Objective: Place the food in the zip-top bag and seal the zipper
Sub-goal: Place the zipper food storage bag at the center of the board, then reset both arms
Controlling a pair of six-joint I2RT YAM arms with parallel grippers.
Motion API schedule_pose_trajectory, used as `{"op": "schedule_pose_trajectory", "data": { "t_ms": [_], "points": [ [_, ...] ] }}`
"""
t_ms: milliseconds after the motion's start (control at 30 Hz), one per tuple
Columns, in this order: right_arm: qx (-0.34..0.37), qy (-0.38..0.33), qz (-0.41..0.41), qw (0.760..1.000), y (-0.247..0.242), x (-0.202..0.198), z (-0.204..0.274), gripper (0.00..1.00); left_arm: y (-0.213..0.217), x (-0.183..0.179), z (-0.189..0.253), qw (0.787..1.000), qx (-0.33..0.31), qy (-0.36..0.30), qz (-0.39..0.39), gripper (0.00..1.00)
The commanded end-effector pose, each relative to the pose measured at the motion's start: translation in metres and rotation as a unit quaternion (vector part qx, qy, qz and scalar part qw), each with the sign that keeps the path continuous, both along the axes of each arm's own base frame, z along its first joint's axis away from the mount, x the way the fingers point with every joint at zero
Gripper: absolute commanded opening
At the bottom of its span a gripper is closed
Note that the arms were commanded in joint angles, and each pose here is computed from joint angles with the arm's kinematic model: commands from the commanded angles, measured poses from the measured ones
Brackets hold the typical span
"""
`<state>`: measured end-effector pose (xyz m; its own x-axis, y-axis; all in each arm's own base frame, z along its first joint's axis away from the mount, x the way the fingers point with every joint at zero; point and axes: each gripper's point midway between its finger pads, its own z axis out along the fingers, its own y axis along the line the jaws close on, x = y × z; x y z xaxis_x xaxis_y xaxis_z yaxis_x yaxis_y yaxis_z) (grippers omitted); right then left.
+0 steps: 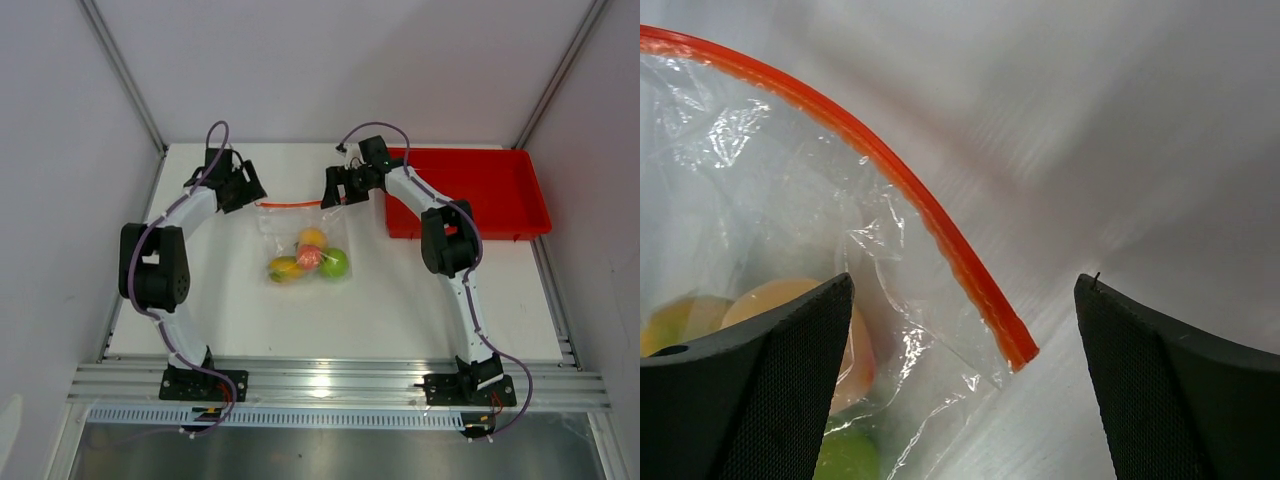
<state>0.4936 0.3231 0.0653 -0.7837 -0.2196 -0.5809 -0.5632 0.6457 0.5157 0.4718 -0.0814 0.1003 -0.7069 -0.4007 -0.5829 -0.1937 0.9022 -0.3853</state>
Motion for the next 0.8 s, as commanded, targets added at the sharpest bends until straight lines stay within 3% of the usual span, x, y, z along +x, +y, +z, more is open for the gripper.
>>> {"op": "schedule_pose_trajectory", "data": {
  "t_ms": [0,167,200,267,300,400,633,667,767],
  "points": [
    [-0.023,-0.043,-0.024,0.999,-0.011,0.015,0.028,0.93,0.019,0.019,0.040,0.997,0.037,-0.052,0.032,0.81],
    [-0.066,-0.061,-0.062,0.994,-0.029,0.021,0.036,0.94,0.037,0.012,0.076,0.990,0.054,-0.100,0.081,0.83],
    [-0.067,-0.064,-0.069,0.993,-0.032,0.023,0.041,0.95,0.037,0.001,0.065,0.991,0.050,-0.090,0.088,0.83],
    [-0.071,-0.073,-0.088,0.991,-0.038,0.024,0.053,0.95,0.038,-0.005,0.093,0.986,0.038,-0.131,0.097,0.86],
    [-0.074,-0.078,-0.095,0.990,-0.041,0.024,0.057,0.98,0.039,-0.016,0.082,0.987,0.037,-0.121,0.103,0.87],
    [-0.077,-0.090,-0.115,0.986,-0.049,0.018,0.076,0.99,0.033,-0.030,0.105,0.984,0.027,-0.151,0.093,0.88],
    [-0.112,-0.104,-0.154,0.976,-0.069,-0.025,0.103,0.99,-0.006,-0.072,0.143,0.980,-0.021,-0.193,0.035,0.88],
    [-0.133,-0.092,-0.151,0.975,-0.070,-0.043,0.088,0.99,-0.012,-0.080,0.136,0.981,-0.029,-0.190,0.026,0.90],
    [-0.145,-0.132,-0.181,0.964,-0.079,-0.069,0.113,0.99,-0.034,-0.106,0.146,0.976,-0.057,-0.207,-0.013,0.93]
  ]
}}
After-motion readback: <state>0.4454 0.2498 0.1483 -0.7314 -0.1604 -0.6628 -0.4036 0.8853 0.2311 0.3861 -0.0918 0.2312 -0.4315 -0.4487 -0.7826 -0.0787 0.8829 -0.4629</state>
